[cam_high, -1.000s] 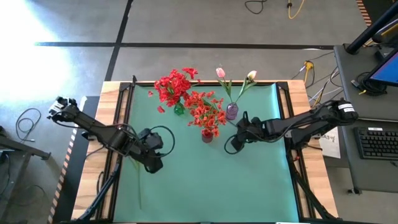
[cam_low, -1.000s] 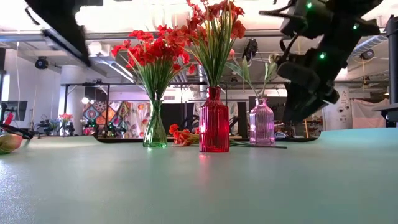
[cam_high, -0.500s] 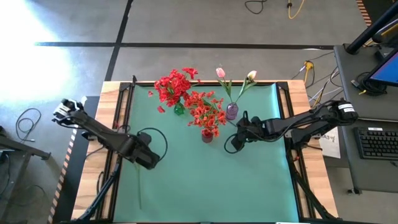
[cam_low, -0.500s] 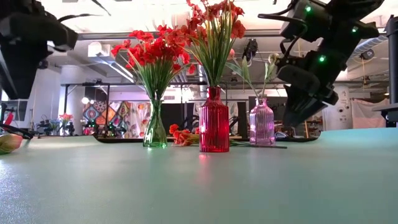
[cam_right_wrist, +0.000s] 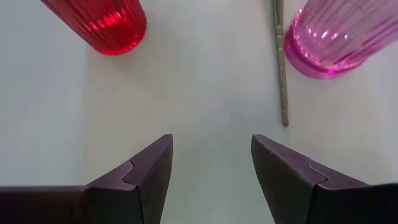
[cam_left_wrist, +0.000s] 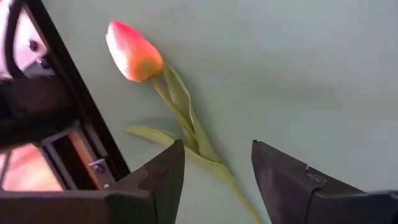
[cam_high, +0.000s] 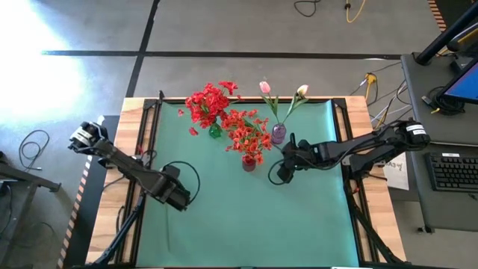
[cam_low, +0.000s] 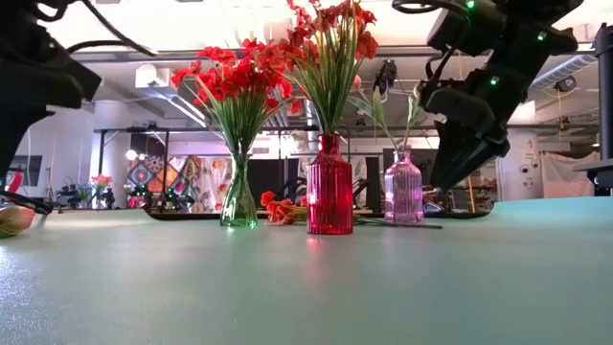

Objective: Sort flowers into vase by color
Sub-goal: Put the pink tulip into the purple vase

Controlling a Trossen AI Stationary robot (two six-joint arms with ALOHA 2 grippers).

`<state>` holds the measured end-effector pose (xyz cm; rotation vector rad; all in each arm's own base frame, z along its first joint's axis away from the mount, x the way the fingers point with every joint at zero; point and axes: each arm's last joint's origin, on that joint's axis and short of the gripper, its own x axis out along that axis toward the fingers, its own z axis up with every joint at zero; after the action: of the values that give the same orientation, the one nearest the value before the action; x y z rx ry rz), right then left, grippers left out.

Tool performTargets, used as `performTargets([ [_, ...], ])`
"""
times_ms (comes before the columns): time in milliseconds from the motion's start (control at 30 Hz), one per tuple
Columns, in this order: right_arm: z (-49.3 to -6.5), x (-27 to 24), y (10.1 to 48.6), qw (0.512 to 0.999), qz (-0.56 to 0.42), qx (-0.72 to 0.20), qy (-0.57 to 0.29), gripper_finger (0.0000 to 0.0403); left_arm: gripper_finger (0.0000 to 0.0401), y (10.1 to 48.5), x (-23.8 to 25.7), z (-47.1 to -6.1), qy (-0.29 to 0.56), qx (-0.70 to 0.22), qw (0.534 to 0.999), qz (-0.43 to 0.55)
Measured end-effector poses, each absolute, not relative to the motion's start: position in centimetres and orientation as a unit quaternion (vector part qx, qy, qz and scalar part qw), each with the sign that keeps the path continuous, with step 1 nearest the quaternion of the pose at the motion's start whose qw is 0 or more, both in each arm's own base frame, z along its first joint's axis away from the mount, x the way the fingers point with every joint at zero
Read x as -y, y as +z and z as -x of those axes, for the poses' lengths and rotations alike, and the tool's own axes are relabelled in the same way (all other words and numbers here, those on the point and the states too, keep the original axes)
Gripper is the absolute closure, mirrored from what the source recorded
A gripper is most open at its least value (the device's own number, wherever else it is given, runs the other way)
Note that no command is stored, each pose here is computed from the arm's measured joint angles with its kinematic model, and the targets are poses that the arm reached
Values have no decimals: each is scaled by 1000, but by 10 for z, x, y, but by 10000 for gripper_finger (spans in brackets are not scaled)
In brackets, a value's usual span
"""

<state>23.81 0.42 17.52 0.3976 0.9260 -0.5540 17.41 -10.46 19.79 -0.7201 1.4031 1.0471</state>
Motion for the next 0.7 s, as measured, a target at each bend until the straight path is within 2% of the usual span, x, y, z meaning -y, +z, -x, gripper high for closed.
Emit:
performTargets([
  [267, -241, -4, 179, 846, -174, -437, -252, 193, 193, 181, 116, -157, 496, -577, 565, 319],
  [700, -241, -4, 179, 847, -170, -438, -250, 193, 198, 156, 116, -155, 486, -565, 558, 365],
])
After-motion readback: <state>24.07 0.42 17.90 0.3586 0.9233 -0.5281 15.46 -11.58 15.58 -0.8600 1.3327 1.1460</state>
